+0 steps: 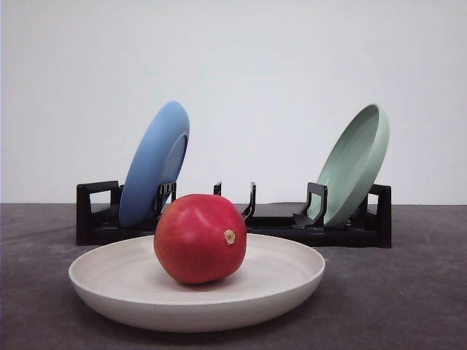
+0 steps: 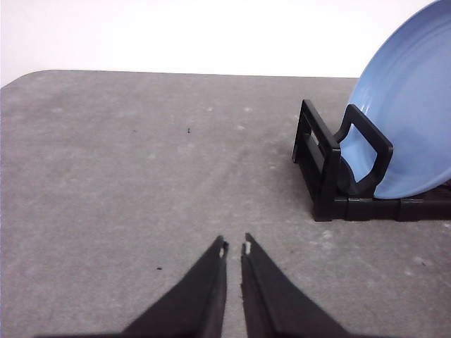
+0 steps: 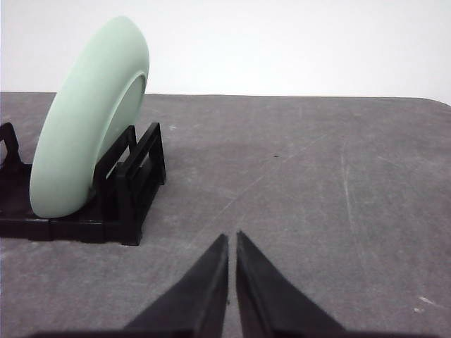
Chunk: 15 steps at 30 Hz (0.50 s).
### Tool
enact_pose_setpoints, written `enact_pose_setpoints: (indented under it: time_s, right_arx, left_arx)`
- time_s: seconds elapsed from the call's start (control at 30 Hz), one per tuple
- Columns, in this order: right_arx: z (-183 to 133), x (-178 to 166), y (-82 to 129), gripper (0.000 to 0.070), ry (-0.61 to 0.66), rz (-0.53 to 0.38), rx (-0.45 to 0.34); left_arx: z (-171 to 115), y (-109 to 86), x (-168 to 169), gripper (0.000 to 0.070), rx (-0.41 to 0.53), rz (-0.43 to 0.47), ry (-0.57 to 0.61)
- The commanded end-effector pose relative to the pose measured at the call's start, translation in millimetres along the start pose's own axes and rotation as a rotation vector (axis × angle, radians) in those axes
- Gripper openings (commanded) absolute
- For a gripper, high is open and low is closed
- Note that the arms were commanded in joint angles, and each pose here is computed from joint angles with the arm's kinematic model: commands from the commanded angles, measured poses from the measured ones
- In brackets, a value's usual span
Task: Place pomegranate in white plate
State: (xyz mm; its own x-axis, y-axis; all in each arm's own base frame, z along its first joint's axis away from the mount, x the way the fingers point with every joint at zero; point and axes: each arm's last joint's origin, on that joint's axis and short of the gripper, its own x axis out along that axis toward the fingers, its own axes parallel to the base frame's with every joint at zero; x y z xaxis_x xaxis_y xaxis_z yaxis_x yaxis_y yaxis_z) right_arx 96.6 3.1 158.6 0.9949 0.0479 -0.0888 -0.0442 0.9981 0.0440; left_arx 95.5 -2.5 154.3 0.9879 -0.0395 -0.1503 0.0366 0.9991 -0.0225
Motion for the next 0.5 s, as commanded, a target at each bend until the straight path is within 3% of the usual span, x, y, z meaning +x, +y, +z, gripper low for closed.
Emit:
enact_pose_setpoints:
  time_s: [0.0,0.47]
  right_arx:
    - [-0.4,0.3,0.0,0.0014,-0.007,0.000,0.002]
    - [-0.4,0.3,0.0,0.0014,-0.007,0.000,0.002]
  left_arx:
    - [-2.0,0.2,0.9,0.0019,-0.007,0.005,-0.003]
    - [-2.0,0.2,0.9,0.0019,-0.007,0.005,-0.003]
